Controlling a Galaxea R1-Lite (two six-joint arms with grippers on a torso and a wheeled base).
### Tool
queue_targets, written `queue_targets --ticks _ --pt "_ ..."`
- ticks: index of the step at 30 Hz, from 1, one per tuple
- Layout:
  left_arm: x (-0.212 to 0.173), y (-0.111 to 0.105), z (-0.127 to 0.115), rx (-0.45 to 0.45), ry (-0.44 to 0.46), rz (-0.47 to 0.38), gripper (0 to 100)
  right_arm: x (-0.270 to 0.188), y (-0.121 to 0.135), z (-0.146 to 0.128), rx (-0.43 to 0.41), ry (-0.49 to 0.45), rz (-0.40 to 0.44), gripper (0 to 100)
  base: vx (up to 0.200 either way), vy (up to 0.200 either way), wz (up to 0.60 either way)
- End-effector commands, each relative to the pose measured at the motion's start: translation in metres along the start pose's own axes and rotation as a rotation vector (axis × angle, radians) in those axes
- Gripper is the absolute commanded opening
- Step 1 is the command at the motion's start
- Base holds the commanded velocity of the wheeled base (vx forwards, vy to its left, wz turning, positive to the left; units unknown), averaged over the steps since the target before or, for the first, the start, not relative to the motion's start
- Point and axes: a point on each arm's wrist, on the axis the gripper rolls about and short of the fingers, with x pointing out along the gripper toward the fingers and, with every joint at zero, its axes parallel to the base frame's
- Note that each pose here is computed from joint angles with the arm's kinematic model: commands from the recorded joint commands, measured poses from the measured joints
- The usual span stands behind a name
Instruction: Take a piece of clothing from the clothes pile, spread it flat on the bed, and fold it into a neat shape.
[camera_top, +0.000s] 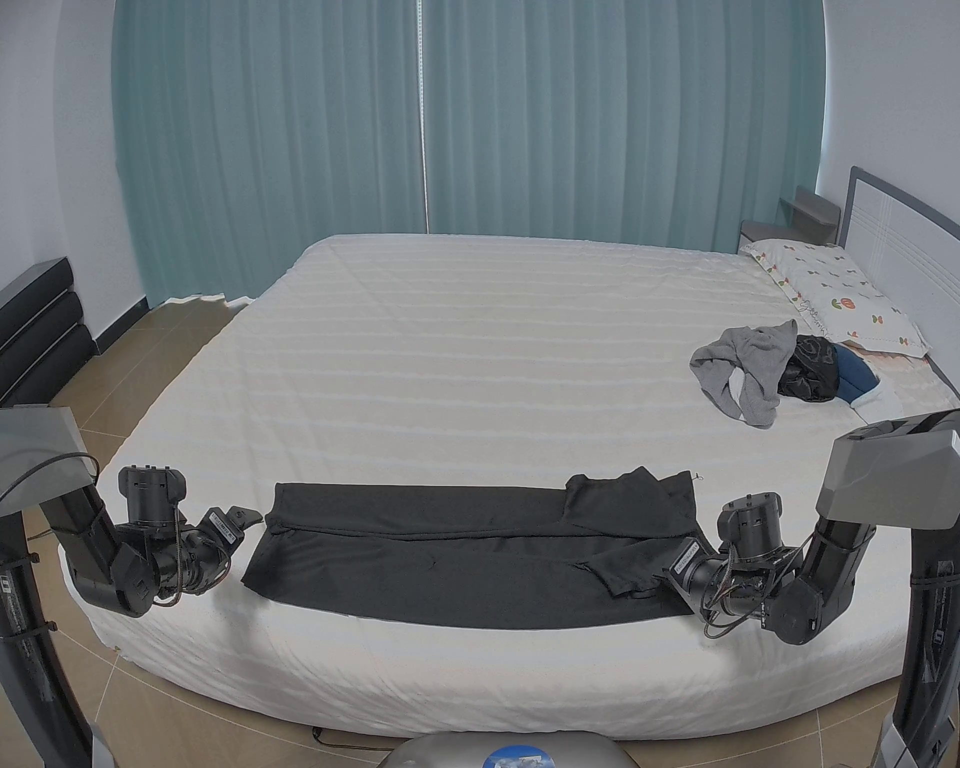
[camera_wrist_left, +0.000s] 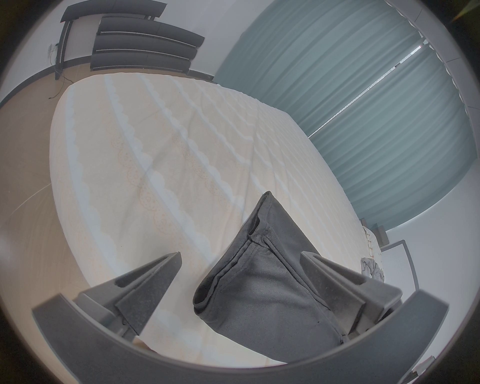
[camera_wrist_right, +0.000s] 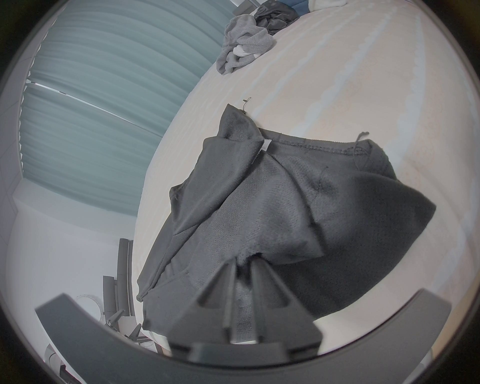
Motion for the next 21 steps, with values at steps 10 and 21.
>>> queue_targets --ticks 10,21 --pt "0.000 0.000 0.000 -0.001 -0.001 0.001 100 -0.017 0.014 -0.004 -0.017 0.003 0.044 0 0.000 0.000 0.00" --pt "0.000 0.000 0.001 -0.002 -0.004 0.002 100 -0.023 0.016 -0.002 -0.019 0.011 0.027 0 0.000 0.000 0.00"
